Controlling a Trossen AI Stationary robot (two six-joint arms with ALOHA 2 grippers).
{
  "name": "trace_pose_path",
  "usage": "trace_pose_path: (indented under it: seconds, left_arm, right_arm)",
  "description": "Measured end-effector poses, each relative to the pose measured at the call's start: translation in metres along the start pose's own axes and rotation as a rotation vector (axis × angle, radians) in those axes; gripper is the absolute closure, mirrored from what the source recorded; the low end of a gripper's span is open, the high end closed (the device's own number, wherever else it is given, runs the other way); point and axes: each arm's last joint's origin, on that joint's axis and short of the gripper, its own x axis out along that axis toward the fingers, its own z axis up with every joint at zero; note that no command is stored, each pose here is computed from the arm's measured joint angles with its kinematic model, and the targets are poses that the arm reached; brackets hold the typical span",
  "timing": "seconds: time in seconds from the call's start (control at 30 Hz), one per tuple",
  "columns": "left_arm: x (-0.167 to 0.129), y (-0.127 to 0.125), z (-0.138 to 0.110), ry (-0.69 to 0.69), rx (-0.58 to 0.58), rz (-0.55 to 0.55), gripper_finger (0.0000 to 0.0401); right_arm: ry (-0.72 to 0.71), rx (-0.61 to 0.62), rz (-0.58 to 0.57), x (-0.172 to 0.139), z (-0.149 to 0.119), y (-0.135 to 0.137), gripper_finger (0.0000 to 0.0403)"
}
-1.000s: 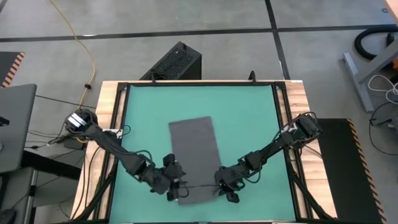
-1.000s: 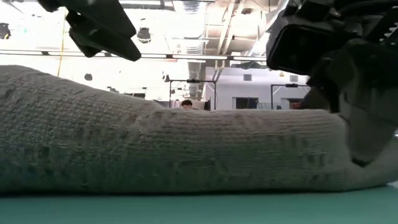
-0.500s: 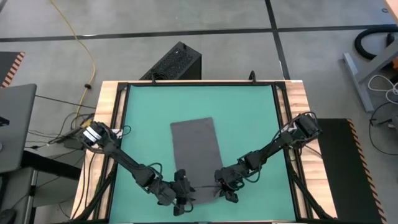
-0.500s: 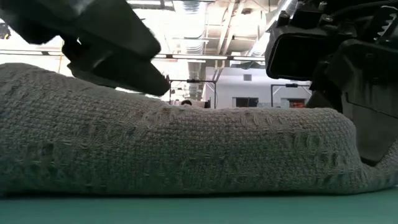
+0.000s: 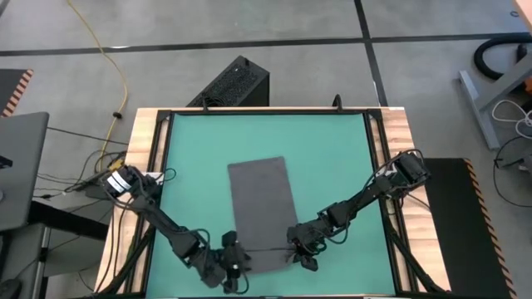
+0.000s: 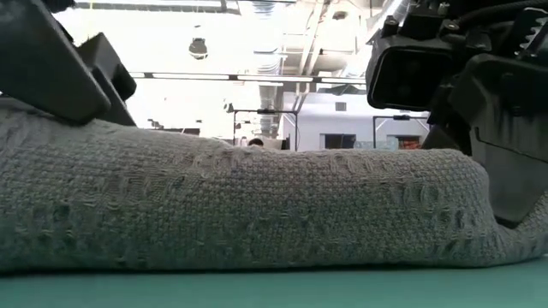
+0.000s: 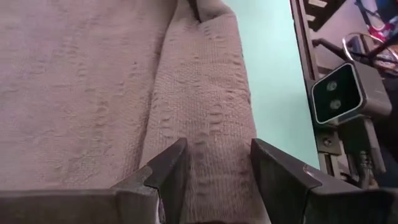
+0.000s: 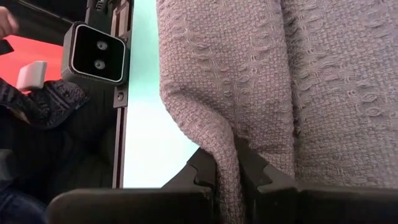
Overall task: Roll towel
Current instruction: Roll the gray towel
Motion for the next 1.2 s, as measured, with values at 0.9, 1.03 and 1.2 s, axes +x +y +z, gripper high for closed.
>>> trace_pose_path:
  seconds: [0.9, 1.03, 1.2]
  left_arm:
    - [0.026, 0.026, -0.012, 0.250, -0.084, -0.011, 0.0389]
    - [0.030, 0.032, -0.007, 0.293, -0.100, -0.048, 0.0390]
    - [0.035, 0.042, 0.000, 0.356, -0.128, -0.099, 0.0395]
  right_arm:
    - [0.019, 0.166, 0.017, -0.001, -0.004, 0.006, 0.0249]
    - [0.032, 0.156, 0.015, -0.011, -0.001, 0.009, 0.0212]
    - [0.077, 0.112, -0.013, -0.035, -0.002, 0.016, 0.0186]
